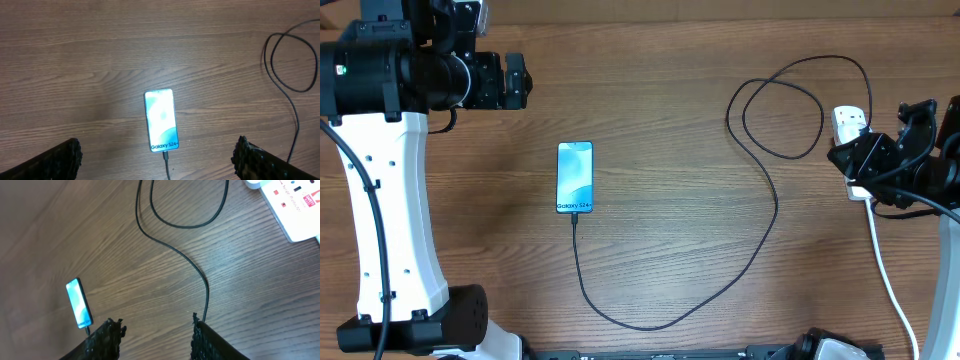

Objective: Plug charger to phone and switch on socket
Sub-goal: 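Move the right gripper right to the white power strip's switch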

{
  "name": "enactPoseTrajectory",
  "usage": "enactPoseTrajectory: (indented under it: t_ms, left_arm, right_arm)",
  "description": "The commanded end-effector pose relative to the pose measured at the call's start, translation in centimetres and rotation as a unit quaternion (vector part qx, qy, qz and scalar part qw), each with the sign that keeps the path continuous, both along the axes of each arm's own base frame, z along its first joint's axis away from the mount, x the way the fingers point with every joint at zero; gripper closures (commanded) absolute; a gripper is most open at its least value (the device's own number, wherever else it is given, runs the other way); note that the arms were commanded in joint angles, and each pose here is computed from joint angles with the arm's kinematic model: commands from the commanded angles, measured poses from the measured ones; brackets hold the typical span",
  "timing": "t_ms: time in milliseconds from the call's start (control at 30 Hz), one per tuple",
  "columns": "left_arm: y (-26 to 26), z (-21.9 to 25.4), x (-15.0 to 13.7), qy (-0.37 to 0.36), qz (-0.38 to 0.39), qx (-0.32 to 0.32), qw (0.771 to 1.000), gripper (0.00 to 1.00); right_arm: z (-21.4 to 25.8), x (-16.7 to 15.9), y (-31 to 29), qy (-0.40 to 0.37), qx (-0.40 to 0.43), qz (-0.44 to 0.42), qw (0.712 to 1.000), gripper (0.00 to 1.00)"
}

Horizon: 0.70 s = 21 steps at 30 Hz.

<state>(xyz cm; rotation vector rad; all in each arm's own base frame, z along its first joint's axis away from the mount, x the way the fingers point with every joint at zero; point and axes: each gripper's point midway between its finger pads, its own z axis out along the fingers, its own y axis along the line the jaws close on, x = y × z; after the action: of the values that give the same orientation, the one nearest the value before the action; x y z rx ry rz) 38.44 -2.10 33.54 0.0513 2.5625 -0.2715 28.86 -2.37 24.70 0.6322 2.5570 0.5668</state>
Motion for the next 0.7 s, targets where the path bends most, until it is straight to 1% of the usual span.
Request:
enactPoseTrajectory:
  t_ms: [0,200,300,533,667]
  left_arm:
    - [0.1,0.7,-0.1,-0.01,0.002,-0.002,1.0,0.0]
    - [0.1,0.7,-0.1,-0.01,0.002,-0.002,1.0,0.0]
    - [0.1,0.7,-0.1,-0.01,0.002,-0.002,1.0,0.0]
    - [0.1,0.7,-0.1,-0.01,0.002,-0.002,1.0,0.0]
    - [0.1,0.7,-0.1,-0.01,0.002,-0.002,1.0,0.0]
  right_arm:
    - [0.9,0.4,-0.4,-0.012,-0.002,-0.02,1.0,0.51]
    - [0.5,1.1,-0.7,-0.009,0.002,-0.027,1.0,0.49]
    - [-0.2,2.0,-0.9,-0.003,0.011,-0.029,1.0,0.51]
    - [-1.7,4.1,-3.0,0.0,0.067,-0.05,0.996,0.69]
    - [-1.7,4.8,-5.5,-0.02,0.104,-0.08,0.991,0.75]
